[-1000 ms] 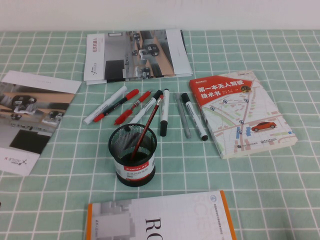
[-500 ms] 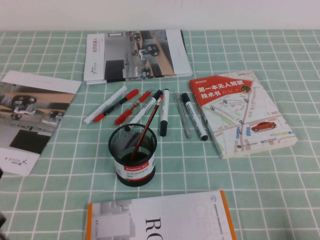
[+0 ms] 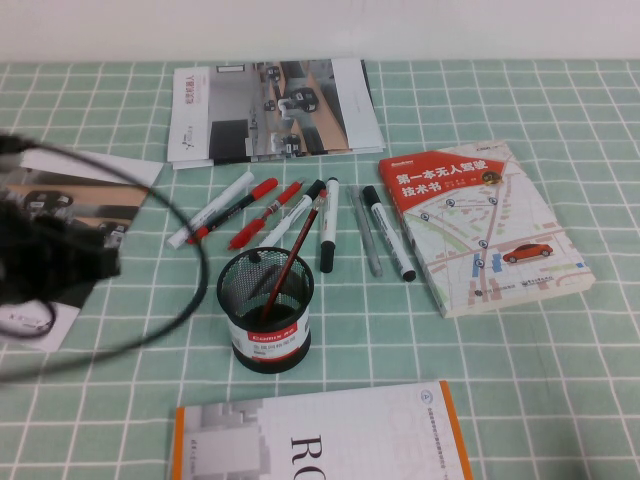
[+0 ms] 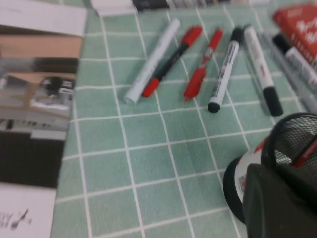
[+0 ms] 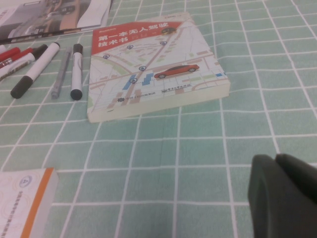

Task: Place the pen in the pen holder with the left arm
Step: Pick up the pen on the table

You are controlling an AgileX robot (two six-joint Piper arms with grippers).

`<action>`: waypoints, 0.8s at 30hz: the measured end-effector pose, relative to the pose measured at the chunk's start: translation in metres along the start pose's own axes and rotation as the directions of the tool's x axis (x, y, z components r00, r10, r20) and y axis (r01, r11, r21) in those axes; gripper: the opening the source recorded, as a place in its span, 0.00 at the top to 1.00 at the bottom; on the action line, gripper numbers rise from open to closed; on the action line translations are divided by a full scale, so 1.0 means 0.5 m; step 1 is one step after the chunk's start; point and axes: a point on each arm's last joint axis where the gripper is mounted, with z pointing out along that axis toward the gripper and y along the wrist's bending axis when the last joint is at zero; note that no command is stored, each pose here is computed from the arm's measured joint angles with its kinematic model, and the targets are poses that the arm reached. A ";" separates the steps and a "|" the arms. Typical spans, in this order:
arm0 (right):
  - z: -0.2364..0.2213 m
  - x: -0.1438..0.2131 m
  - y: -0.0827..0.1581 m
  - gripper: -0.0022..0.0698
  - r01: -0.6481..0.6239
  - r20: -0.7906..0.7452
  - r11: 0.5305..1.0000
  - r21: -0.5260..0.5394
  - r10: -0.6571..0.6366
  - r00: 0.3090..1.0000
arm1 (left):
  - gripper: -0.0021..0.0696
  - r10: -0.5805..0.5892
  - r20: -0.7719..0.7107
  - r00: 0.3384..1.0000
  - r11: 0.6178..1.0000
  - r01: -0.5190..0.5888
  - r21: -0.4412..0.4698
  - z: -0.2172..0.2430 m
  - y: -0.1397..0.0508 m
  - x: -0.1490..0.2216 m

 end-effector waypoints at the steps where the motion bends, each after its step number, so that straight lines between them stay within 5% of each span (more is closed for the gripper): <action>1: 0.000 0.000 0.000 1.00 0.000 0.000 1.000 0.000 0.000 1.000 | 0.98 0.010 -0.030 0.999 1.000 -0.010 0.005 0.017 0.000 -0.015; 24: 0.000 0.000 0.000 1.00 0.000 0.000 1.000 0.000 0.000 1.000 | 0.98 0.226 -0.392 0.892 0.973 -0.225 0.050 0.359 0.029 -0.207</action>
